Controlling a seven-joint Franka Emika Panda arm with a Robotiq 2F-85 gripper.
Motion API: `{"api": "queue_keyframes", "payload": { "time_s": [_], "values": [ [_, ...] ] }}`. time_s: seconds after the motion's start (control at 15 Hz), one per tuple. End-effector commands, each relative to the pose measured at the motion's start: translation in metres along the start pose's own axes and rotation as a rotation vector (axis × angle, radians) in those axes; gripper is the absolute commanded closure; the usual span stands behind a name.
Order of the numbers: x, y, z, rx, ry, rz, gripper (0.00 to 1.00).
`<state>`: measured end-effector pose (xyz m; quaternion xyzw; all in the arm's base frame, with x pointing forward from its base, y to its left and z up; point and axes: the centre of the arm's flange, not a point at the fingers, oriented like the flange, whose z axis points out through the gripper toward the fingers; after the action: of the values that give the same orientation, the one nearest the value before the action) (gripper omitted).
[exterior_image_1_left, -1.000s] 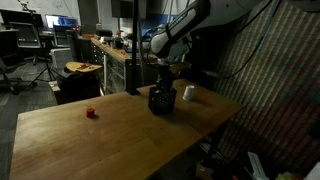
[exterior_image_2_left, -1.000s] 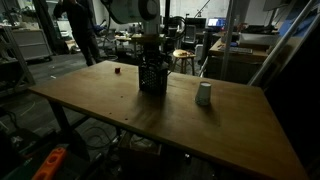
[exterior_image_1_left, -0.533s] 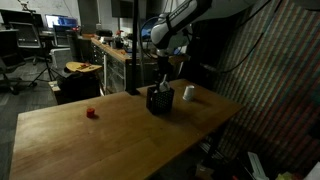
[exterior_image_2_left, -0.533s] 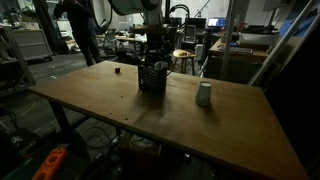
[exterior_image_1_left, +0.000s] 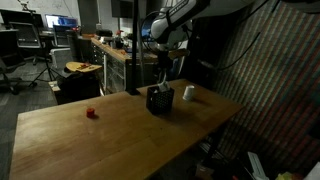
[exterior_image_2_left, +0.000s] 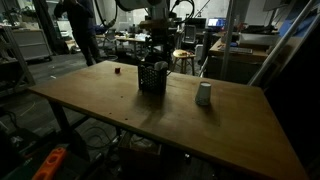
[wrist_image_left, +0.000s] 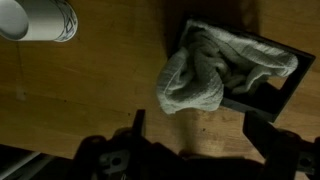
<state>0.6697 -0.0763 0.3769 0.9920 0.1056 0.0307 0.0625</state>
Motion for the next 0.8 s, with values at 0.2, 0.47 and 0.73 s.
{"api": "queue_keyframes", "payload": {
  "time_s": [0.2,0.47,0.73],
  "values": [
    [0.016,0.015,0.016,-0.005,-0.016,0.011,0.00],
    [0.019,0.018,0.026,-0.003,-0.025,0.015,0.09],
    [0.022,0.017,0.029,0.000,-0.027,0.016,0.46]
  ]
}}
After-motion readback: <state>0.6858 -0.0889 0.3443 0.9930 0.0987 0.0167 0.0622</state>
